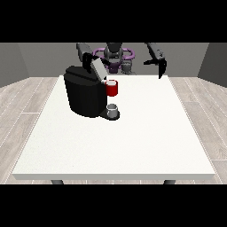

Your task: Insert the coffee pod into the coffee machine and close the lid

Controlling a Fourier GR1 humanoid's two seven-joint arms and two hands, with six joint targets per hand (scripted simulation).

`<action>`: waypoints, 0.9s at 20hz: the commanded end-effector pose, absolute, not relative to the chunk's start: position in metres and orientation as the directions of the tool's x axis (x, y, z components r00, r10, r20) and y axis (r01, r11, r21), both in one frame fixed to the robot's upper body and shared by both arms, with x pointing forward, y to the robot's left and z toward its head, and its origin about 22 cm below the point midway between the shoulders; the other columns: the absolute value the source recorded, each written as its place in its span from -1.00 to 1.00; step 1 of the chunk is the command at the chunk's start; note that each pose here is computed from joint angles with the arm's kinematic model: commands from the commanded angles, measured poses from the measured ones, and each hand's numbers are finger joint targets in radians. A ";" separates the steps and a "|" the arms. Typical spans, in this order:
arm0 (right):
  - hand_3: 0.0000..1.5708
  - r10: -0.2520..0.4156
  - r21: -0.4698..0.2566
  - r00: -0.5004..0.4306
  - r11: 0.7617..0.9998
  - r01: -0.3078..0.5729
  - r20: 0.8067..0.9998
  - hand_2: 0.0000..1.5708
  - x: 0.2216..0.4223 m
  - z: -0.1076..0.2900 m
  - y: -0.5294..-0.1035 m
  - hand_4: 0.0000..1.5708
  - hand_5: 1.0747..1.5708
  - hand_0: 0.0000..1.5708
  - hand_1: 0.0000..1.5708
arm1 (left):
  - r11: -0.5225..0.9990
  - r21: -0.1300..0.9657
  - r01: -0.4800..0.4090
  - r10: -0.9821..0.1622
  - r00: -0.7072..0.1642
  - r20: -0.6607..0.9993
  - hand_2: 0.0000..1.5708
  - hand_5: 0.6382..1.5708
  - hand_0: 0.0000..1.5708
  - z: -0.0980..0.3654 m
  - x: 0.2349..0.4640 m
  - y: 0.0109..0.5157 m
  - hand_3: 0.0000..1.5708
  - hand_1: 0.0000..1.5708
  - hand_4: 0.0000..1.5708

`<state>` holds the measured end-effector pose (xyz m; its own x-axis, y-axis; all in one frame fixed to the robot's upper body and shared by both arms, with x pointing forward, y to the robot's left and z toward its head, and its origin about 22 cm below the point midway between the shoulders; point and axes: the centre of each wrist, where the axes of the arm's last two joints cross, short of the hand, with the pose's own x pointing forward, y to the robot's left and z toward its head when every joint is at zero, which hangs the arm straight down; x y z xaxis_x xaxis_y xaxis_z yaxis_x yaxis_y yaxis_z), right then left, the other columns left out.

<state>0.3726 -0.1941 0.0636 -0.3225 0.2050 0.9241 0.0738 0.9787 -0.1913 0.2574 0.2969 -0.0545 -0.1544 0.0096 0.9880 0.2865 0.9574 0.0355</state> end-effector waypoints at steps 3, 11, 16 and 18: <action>-1.00 0.174 -0.170 -0.312 0.985 0.041 0.934 -1.00 0.382 0.060 -0.199 -0.65 1.00 -1.00 -1.00 | 0.958 0.032 0.284 0.019 -0.174 0.985 -1.00 1.00 -1.00 -0.049 0.265 0.299 -1.00 -1.00 -0.55; -1.00 0.223 -0.231 -0.336 0.973 0.016 0.915 -1.00 0.381 0.062 -0.167 -0.50 1.00 -1.00 -1.00 | 0.964 0.006 0.266 0.036 -0.156 0.987 -1.00 1.00 -1.00 -0.051 0.270 0.300 -1.00 -1.00 -0.54; -1.00 0.258 -0.269 -0.388 0.963 0.027 0.885 -1.00 0.401 0.099 -0.157 -0.54 1.00 -1.00 -1.00 | 0.953 0.019 0.301 0.034 -0.171 0.985 -1.00 1.00 -1.00 -0.052 0.273 0.291 -1.00 -1.00 -0.55; -1.00 0.270 -0.291 -0.380 0.957 0.004 0.885 -1.00 0.402 0.099 -0.142 -0.46 1.00 -1.00 -1.00 | 0.952 0.030 0.305 0.028 -0.185 0.982 -1.00 1.00 -1.00 -0.052 0.277 0.284 -1.00 -1.00 -0.53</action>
<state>0.3938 -0.1588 0.0884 -0.3800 0.2492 0.8908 0.0336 0.9661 -0.2560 0.2731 0.2983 -0.0497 -0.1728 0.0259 0.9846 0.2952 0.9551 0.0267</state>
